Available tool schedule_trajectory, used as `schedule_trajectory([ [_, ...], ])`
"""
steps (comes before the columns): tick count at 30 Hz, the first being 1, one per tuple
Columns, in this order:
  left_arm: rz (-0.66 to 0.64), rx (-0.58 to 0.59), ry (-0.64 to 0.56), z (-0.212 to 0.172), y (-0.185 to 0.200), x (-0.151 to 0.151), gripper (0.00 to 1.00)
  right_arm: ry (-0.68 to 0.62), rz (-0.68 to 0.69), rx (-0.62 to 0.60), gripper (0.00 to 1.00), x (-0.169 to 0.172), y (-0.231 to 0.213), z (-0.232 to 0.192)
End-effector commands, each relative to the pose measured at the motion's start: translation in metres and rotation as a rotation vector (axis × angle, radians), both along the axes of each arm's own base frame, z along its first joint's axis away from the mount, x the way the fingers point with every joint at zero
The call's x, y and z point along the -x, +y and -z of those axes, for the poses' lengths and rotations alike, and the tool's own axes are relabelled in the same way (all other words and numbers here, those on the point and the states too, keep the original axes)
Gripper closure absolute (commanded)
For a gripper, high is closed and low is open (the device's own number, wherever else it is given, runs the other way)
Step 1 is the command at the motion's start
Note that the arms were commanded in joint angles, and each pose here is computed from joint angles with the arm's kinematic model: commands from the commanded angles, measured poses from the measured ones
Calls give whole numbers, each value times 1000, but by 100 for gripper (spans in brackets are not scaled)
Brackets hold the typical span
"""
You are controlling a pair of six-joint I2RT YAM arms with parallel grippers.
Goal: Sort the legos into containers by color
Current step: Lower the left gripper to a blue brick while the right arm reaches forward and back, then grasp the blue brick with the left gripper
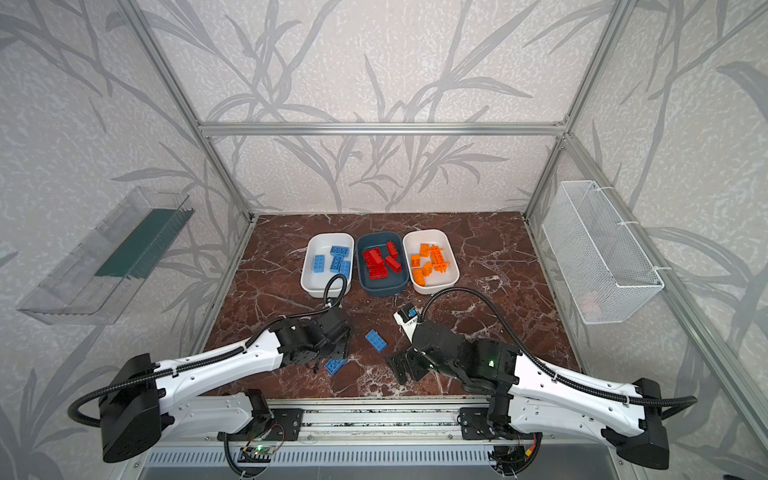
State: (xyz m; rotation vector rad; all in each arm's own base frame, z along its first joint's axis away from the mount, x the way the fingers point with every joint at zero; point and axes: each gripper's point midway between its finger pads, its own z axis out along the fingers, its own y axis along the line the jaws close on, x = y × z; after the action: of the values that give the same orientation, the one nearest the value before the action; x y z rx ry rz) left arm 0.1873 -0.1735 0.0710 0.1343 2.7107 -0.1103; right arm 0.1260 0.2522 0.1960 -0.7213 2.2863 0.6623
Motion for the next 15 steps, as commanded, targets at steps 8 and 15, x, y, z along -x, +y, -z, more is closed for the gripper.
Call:
schedule_trajectory([
  [8,18,41,73,30,2,29,32,-25,40,48,1,11,-8,2],
  [15,24,74,94,43,1,35,26,-27,36,42,1,16,-4,1],
])
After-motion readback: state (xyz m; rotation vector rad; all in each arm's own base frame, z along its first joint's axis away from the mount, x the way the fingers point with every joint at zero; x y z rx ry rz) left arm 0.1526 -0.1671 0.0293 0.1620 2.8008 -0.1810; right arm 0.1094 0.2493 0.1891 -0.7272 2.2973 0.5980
